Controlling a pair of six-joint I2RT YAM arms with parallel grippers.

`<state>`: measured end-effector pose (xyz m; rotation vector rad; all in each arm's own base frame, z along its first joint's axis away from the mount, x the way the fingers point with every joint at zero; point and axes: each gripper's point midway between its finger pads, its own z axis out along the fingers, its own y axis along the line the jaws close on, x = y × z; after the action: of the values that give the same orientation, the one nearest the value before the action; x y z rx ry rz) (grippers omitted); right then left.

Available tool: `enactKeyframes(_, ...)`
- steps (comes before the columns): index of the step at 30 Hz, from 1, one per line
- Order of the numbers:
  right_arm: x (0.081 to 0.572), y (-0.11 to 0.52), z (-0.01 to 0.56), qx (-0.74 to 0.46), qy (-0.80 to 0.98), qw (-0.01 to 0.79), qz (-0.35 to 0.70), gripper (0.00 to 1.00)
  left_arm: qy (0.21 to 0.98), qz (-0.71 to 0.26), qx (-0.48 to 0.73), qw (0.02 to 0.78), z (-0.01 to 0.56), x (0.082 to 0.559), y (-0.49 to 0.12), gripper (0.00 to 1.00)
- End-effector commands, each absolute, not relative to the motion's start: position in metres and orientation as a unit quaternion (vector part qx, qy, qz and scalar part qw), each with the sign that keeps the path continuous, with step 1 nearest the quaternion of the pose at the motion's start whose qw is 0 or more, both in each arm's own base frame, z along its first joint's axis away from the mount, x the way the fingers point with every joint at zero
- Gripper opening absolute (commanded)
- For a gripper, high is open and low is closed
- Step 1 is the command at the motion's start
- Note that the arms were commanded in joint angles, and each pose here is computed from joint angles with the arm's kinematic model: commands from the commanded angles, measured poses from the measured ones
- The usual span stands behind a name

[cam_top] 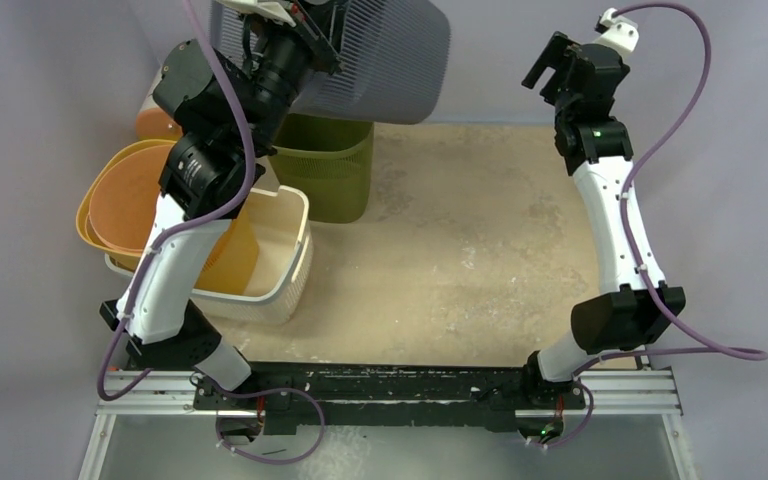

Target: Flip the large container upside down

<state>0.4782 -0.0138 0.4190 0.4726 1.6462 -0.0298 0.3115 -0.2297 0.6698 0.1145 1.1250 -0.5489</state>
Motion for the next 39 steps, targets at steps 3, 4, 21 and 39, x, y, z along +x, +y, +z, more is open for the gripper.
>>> enactKeyframes(3, 0.473, -0.031, 0.448, 0.234, 0.686, 0.689, -0.010, 0.95, 0.397, -0.423, 0.103, 0.808, 0.736, 0.252, -0.254, 0.00)
enactKeyframes(4, 0.472, -0.034, 0.446, 0.237, 0.686, 0.688, -0.013, 0.95, 0.404, -0.430, 0.107, 0.800, 0.731, 0.256, -0.261, 0.00)
enactKeyframes(21, 0.436, -0.098, 0.453, 0.286, 0.649, 0.698, -0.104, 0.95, 0.620, -0.366, 0.216, 0.659, 0.546, 0.332, -0.375, 0.00)
enactKeyframes(39, 0.424, -0.086, 0.402, 0.262, 0.697, 0.662, -0.084, 0.95, 0.749, -0.231, 0.320, 0.532, 0.371, 0.319, -0.442, 0.00)
